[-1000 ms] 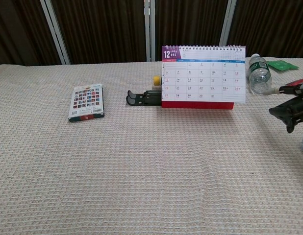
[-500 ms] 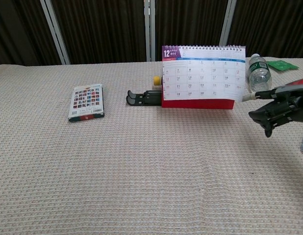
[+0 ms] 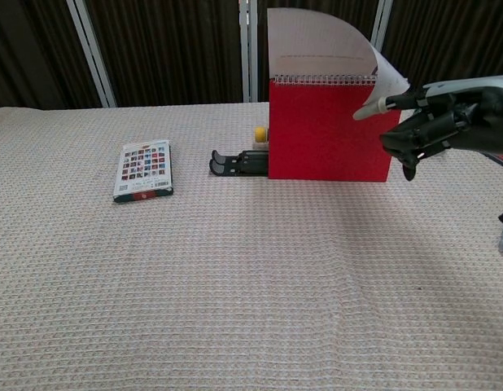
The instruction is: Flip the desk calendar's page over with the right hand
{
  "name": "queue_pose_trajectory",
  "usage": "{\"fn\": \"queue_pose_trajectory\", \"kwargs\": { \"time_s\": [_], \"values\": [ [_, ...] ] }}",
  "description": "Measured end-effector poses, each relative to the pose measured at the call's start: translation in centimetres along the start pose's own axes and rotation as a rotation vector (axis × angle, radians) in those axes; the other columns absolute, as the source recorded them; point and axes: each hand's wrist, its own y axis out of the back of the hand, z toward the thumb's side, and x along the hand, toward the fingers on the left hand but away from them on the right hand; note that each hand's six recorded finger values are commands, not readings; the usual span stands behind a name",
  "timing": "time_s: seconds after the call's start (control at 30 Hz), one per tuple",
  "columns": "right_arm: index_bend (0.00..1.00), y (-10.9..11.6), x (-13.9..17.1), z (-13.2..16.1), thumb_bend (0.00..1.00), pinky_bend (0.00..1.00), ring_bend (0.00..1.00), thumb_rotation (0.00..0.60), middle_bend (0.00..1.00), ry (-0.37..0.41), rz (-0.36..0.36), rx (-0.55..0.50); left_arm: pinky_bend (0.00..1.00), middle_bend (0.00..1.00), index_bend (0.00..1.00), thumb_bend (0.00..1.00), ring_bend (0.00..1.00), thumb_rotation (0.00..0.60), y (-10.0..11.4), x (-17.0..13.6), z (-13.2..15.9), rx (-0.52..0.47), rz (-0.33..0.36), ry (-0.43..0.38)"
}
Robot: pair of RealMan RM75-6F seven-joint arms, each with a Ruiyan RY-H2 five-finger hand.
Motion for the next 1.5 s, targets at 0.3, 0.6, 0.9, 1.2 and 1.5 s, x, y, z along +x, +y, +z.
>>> {"fn": "queue_pose_trajectory", "kwargs": {
  "time_s": [0.3,0.6,0.9,1.2,1.5],
  "values": [
    [0.22,3.0,-1.3,4.7,0.42,0.42,0.3,0.6,0.34,0.103,-0.154,0.11,0.0,0.0,0.0,0.12,0.0,0.6,-0.7,0.3,-0.3,-0.007,-0.03,0.01],
    [0.22,5.5,-4.4,6.2,0.38,0.27,0.1,0.6,0.19,0.098,-0.258,0.187,0.0,0.0,0.0,0.12,0.0,0.6,-1.5,1.4,-0.9,-0.016,-0.057,0.034],
    [0.06,6.4,-6.0,4.8,0.17,0.0,0.0,0.6,0.0,0.071,-0.271,0.375,0.0,0.0,0.0,0.12,0.0,0.6,-1.8,1.7,-0.5,-0.013,-0.063,0.028],
    [0.03,7.0,-5.8,3.1,0.15,0.0,0.0,0.6,0.0,0.02,-0.279,0.539,0.0,0.0,0.0,0.12,0.0,0.6,-1.9,1.6,-0.6,-0.009,-0.069,0.031],
    [0.01,6.9,-4.3,2.0,0.15,0.0,0.0,0.6,0.0,-0.019,-0.233,0.598,0.0,0.0,0.0,0.12,0.0,0.6,-1.9,1.5,-0.5,-0.01,-0.068,0.025]
  ]
}}
